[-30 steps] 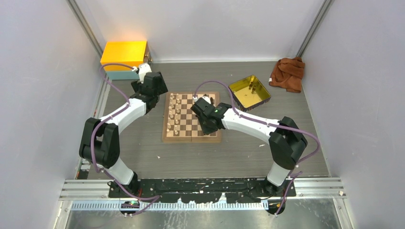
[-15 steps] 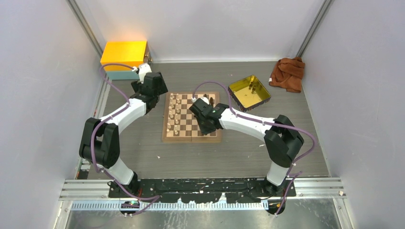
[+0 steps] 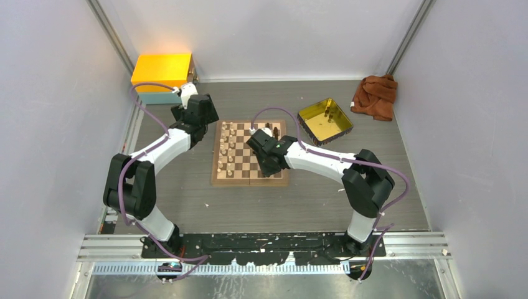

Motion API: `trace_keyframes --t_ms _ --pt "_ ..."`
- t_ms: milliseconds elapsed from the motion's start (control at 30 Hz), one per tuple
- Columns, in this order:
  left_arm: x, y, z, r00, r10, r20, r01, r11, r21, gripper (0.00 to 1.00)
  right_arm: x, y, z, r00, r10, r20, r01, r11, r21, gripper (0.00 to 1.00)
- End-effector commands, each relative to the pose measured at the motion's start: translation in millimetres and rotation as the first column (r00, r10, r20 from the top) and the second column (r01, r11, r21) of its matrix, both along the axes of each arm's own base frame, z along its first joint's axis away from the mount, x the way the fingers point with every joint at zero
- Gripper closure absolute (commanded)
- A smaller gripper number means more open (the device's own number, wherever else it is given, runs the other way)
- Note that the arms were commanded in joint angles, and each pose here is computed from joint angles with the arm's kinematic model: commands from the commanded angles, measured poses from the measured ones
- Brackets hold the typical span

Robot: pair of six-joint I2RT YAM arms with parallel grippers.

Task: Set up the chess pieces on the board
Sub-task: Place the chess piece on the chessboard.

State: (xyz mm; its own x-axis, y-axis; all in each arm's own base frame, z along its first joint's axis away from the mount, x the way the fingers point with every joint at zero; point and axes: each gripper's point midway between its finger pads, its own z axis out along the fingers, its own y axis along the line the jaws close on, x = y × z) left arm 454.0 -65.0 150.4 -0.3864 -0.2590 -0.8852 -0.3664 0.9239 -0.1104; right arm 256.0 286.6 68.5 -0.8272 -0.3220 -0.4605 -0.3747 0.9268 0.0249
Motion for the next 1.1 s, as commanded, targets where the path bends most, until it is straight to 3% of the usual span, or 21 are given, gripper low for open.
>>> trace_keyframes --t_ms 0,933,1067 --pt "6.9 4.6 23.2 0.997 0.021 0.072 -0.021 1.0 -0.005 0.04 8.3 0.6 1.5 1.0 -0.007 0.027 0.006 1.0 0.018 0.98" --pt "9.0 4.3 17.4 0.998 0.022 0.063 -0.022 1.0 -0.002 0.03 19.1 -0.7 -7.9 1.0 -0.009 0.027 0.009 1.0 0.002 0.98" --pt "9.3 4.2 16.5 0.998 0.022 0.062 -0.022 1.0 -0.002 0.03 18.0 -1.1 -8.5 1.0 -0.008 0.024 0.008 1.0 0.001 0.92"
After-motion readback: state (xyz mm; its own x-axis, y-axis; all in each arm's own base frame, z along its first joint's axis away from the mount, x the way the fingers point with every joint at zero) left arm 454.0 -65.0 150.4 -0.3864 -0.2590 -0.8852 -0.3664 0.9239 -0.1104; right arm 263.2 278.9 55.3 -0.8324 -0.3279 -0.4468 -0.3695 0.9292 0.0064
